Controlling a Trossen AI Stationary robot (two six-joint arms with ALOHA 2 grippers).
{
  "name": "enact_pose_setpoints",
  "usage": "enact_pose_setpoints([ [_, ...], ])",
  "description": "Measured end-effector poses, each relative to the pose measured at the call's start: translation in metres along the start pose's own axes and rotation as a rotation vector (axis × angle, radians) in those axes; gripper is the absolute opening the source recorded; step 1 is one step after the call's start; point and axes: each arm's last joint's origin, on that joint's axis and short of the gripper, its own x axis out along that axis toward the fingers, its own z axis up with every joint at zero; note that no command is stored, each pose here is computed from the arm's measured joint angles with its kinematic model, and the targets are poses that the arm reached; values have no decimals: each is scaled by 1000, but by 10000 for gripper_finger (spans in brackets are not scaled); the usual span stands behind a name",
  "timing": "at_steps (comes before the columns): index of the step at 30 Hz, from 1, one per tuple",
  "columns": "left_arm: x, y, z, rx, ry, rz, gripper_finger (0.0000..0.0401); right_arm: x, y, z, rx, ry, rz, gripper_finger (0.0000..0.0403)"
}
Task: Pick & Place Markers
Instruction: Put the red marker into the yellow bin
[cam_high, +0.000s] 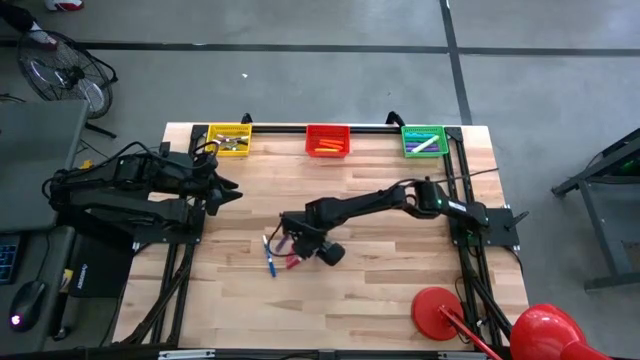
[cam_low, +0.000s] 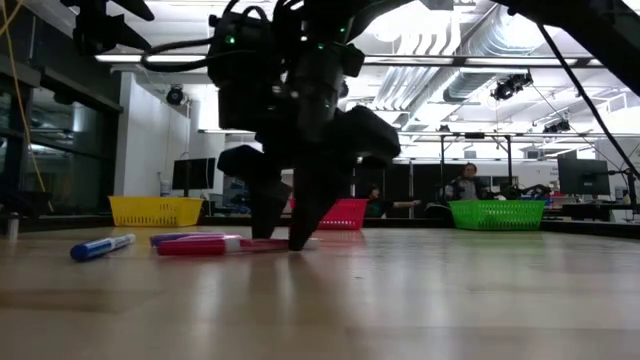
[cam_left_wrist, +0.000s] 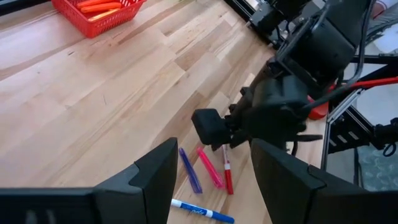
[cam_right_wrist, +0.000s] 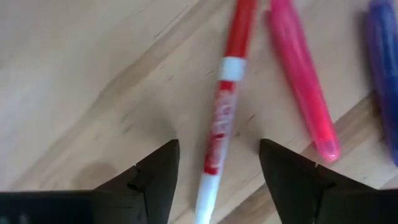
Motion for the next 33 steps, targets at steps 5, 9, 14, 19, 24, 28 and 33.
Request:
enact_pose_setpoints([
  [5,0,0,0,0,0,0,202,5,6,15,155,-63,-47,186],
  [9,0,0,0,0,1,-1,202,11,14,23,235,-75,-43,172],
  [14,0,0,0,0,7,-1,202,26,34,28,219,14,-14,160],
  [19,0,0,-1,1,11,-5,202,34,46,28,219,77,-5,158],
  [24,0,1,-1,6,18,-1,202,34,46,28,251,100,-44,155],
  [28,0,2,-3,14,33,11,202,34,46,27,259,114,-57,145],
  [33,0,2,-3,16,34,12,202,34,47,27,288,124,-64,121],
])
